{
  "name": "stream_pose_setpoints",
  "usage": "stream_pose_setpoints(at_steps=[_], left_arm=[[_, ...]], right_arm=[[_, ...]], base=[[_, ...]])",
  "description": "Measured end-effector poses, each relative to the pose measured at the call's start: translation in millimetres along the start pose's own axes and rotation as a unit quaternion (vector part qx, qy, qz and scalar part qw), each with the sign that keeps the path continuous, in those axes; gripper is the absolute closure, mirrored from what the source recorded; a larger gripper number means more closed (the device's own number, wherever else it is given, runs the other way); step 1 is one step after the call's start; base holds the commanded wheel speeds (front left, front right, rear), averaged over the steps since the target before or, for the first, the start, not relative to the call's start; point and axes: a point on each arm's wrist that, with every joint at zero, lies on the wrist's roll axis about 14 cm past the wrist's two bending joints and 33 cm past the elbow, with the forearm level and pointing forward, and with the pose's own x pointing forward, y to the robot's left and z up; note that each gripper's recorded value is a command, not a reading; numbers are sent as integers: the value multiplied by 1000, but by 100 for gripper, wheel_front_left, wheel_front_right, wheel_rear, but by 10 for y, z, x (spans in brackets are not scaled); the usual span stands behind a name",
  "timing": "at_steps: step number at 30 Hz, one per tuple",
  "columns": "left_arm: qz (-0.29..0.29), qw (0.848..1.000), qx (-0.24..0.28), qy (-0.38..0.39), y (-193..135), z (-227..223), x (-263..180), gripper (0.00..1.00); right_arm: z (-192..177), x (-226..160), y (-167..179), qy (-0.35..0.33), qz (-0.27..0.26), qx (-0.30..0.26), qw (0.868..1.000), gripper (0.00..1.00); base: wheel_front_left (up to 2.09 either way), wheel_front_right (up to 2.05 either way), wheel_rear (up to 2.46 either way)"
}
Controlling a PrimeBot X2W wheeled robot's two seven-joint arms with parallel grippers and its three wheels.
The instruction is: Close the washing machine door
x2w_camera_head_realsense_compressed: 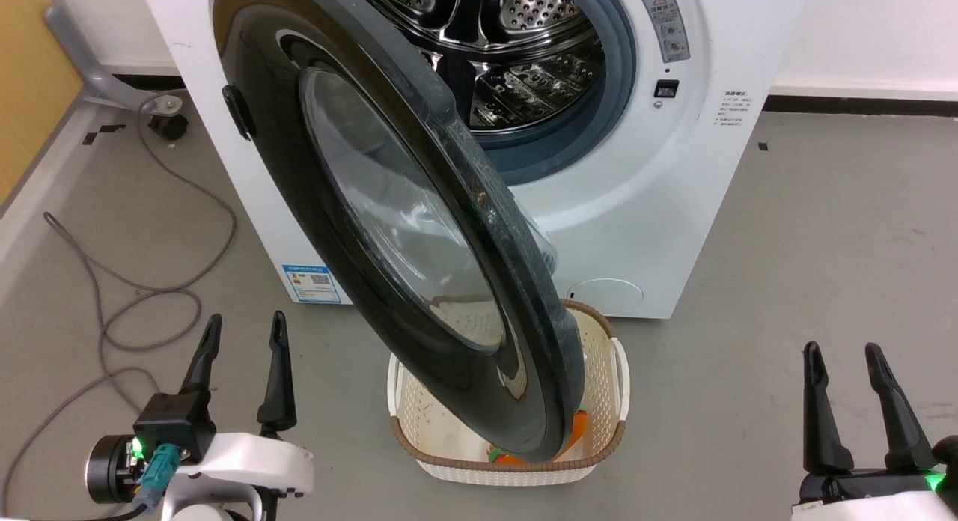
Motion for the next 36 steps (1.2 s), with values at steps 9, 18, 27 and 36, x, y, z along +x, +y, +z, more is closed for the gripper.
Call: stream_pose_setpoints(at_steps=[9,18,27,36], left_arm=[[2,1000,0,-1,23,-4,-17,0],[18,1000,3,-4,130,12,-67,0],[29,1000,3,-1,204,-2,-109,0],[38,999,4,1,267,-18,-113,0]], right_arm=[[39,7,49,-5,9,-10,1000,100],[857,378,431,-144,66,10,987,100],[1494,362,1573,-243,238,67,938,100],[1178,-100,2432,-183,389,91,898,100]], base=[[0,0,0],[0,0,0],[0,0,0],[0,0,0]])
